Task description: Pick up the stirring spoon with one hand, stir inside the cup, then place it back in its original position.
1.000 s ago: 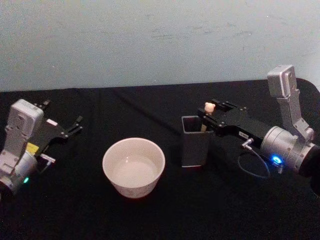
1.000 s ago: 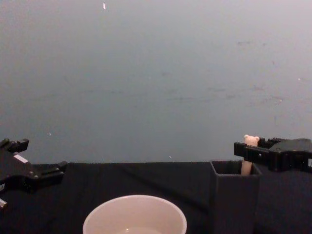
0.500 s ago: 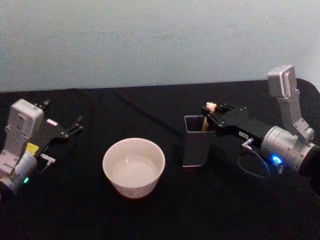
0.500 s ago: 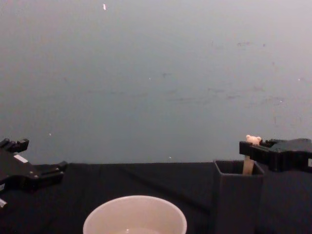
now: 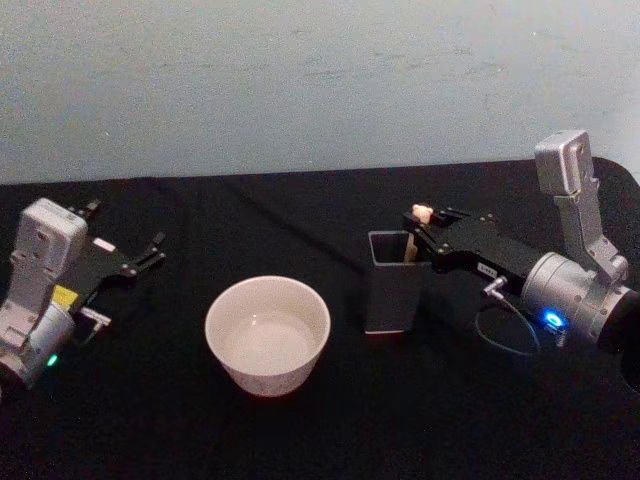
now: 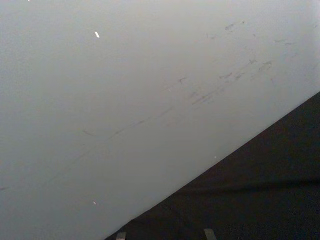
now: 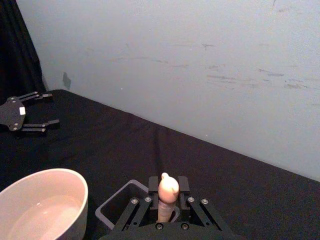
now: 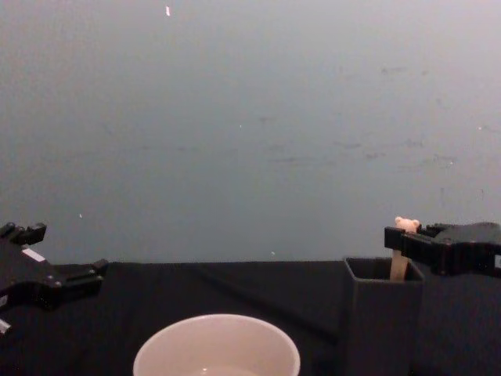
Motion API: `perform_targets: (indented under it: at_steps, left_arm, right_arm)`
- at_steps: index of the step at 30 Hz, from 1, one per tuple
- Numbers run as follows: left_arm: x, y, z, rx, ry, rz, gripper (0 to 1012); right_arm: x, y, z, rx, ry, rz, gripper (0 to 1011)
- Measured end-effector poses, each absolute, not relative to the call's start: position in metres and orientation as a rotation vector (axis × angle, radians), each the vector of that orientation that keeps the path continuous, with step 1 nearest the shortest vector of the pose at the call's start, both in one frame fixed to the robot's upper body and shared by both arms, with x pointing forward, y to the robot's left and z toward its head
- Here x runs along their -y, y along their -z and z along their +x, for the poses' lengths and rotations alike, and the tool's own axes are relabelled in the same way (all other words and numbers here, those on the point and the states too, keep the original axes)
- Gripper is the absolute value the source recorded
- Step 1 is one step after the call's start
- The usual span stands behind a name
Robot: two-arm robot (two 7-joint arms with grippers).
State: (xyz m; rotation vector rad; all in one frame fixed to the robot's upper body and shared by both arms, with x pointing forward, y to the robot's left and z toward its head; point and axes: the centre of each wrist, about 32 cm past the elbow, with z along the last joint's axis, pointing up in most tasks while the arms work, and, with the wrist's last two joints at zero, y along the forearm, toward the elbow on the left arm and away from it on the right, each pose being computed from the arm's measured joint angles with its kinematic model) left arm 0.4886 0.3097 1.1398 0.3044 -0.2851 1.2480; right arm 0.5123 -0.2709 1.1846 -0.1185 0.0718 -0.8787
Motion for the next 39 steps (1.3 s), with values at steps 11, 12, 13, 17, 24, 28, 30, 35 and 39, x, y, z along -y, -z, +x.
perform_targets:
  at_steps: [11,12,13,17,24,28,30,35,39]
  left_arm:
    - [-0.31,-1.14,0.489,0.285,-1.248,0.304,1001]
    - [-0.31,-1.14,0.489,0.285,-1.248,0.304,1002]
    - [-0.31,-1.14,0.489,0.285,-1.248,0.304,1001]
    - [-0.31,-1.14,0.489,0.285,-1.248,0.304,1001]
    - [-0.31,-1.14,0.489,0.285,-1.248,0.304,1001]
    - [-0.31,-1.14,0.489,0.285,-1.248,0.304,1001]
    - [-0.31,-1.14,0.489,0.285,-1.248,0.304,1001]
    - [-0.31,-1.14,0.489,0.285,-1.248,0.304,1001]
    - [-0.31,-1.14,0.489,0.285,-1.248,0.304,1002]
  right_arm:
    - [0.273,-1.193,0.511,-0.082,0.851,-0.092,221]
    - [0.273,-1.194,0.511,-0.083,0.85,-0.089,221]
    - [0.273,-1.195,0.511,-0.083,0.849,-0.085,221]
    - [0.274,-1.2,0.511,-0.082,0.846,-0.068,222]
    - [0.276,-1.215,0.511,-0.087,0.844,-0.032,221]
    - [0.276,-1.224,0.511,-0.084,0.848,-0.012,221]
    - [0.276,-1.227,0.511,-0.081,0.849,-0.003,221]
    - [0.277,-1.237,0.511,-0.068,0.857,0.027,221]
    - [0.277,-1.244,0.513,-0.06,0.862,0.049,221]
